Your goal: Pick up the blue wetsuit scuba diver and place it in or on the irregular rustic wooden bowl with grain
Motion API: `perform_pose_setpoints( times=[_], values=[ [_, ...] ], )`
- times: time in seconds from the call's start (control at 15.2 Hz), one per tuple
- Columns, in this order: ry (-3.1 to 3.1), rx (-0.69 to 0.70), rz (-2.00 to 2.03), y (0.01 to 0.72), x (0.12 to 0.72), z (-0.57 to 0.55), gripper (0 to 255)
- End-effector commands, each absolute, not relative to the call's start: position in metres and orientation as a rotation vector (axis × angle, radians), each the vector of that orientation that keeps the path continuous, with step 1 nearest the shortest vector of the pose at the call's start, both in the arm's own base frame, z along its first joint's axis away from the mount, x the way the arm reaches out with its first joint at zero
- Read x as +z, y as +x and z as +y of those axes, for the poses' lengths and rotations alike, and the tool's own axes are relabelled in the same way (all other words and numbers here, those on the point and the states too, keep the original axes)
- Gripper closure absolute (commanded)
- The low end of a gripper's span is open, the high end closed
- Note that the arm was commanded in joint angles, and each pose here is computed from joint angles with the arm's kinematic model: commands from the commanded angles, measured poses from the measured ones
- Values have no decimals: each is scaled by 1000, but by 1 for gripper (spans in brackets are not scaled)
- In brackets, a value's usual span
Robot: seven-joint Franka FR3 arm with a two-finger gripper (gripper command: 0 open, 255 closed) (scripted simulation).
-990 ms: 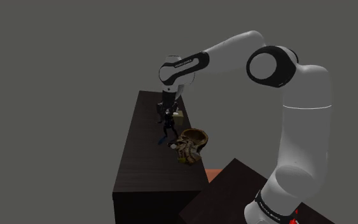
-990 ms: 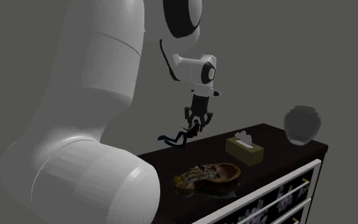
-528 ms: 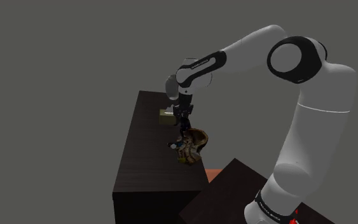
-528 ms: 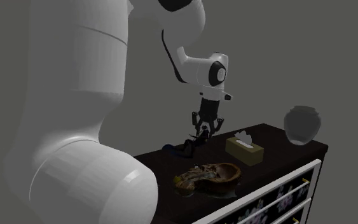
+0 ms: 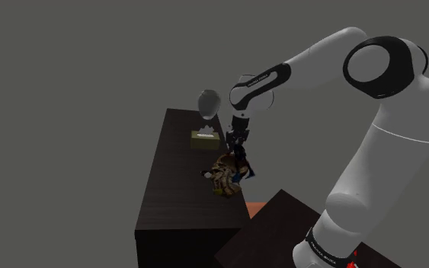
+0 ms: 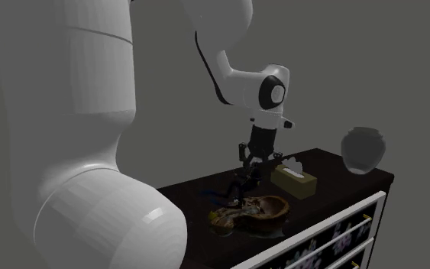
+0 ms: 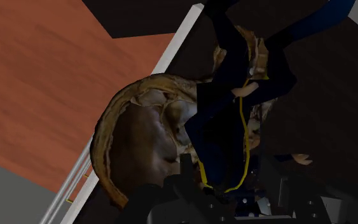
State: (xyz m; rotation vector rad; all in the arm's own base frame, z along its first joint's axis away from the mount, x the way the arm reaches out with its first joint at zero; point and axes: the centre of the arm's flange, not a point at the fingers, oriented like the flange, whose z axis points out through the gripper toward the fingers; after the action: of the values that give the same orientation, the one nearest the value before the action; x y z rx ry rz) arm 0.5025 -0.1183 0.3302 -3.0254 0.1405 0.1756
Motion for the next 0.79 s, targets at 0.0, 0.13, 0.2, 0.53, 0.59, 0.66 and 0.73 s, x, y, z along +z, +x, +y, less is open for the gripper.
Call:
perform_pose_setpoints(
  times=[0.0, 0.13, 0.2, 0.53, 0.59, 0.66, 0.73],
  values=[
    [-3025, 175, 139, 499, 321, -121, 255],
    [-3025, 175, 139, 499, 310, -121, 255],
    [-3025, 175, 139, 499, 305, -121, 255],
    [-3025, 175, 139, 499, 279, -121, 255],
    [-3025, 175, 139, 499, 273, -121, 255],
    [-3025, 175, 139, 499, 266, -121, 255],
    [-3025, 175, 139, 499, 266, -121, 255]
  ],
)
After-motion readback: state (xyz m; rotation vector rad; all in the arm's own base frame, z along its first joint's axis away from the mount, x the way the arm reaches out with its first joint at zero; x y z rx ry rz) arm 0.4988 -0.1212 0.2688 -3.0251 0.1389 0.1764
